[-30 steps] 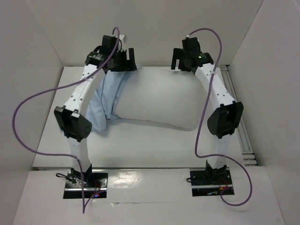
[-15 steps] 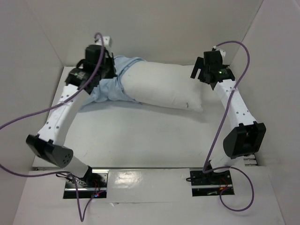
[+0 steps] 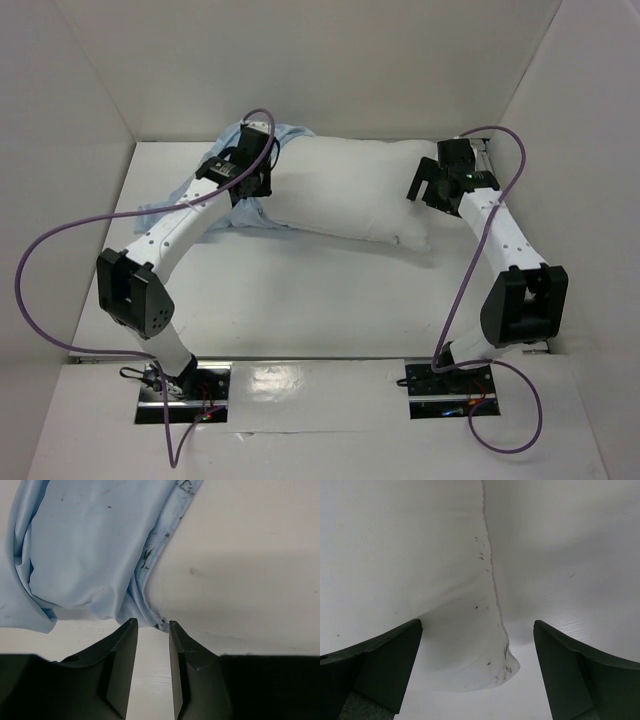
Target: Put the pillow into the pillowcase
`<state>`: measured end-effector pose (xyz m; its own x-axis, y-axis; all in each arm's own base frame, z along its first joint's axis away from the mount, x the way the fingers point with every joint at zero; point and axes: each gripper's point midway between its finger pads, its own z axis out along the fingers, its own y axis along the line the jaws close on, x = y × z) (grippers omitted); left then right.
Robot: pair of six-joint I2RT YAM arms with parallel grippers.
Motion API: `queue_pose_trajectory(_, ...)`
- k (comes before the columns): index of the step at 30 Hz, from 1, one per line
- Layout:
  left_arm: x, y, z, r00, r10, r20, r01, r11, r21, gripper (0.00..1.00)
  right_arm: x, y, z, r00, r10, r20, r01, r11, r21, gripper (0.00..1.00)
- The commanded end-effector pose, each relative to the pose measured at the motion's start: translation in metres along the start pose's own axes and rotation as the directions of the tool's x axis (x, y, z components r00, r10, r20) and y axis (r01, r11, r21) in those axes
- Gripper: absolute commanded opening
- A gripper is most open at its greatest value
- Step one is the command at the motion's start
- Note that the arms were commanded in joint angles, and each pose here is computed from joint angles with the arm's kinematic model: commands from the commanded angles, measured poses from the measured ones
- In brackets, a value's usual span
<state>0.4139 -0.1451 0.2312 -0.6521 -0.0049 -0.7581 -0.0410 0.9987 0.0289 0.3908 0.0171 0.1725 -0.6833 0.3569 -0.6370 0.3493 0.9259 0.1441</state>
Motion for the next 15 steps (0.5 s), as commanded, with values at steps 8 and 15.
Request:
queue_pose_trajectory(8, -0.005, 0.007, 0.038, 0.999, -0.035, 0.015, 0.037, 0.993, -0.111, 0.47, -0.019, 0.005, -0.015, 0.998, 0.011, 0.067, -0.008, 0.999, -0.047, 1.0)
queue_pose_trajectory(15, 0.002, 0.019, 0.057, 0.999, -0.052, -0.013, 0.049, 0.986, -0.157, 0.44, -0.012, 0.001, -0.015, 0.998, 0.008, 0.055, -0.006, 1.0, -0.03, 1.0)
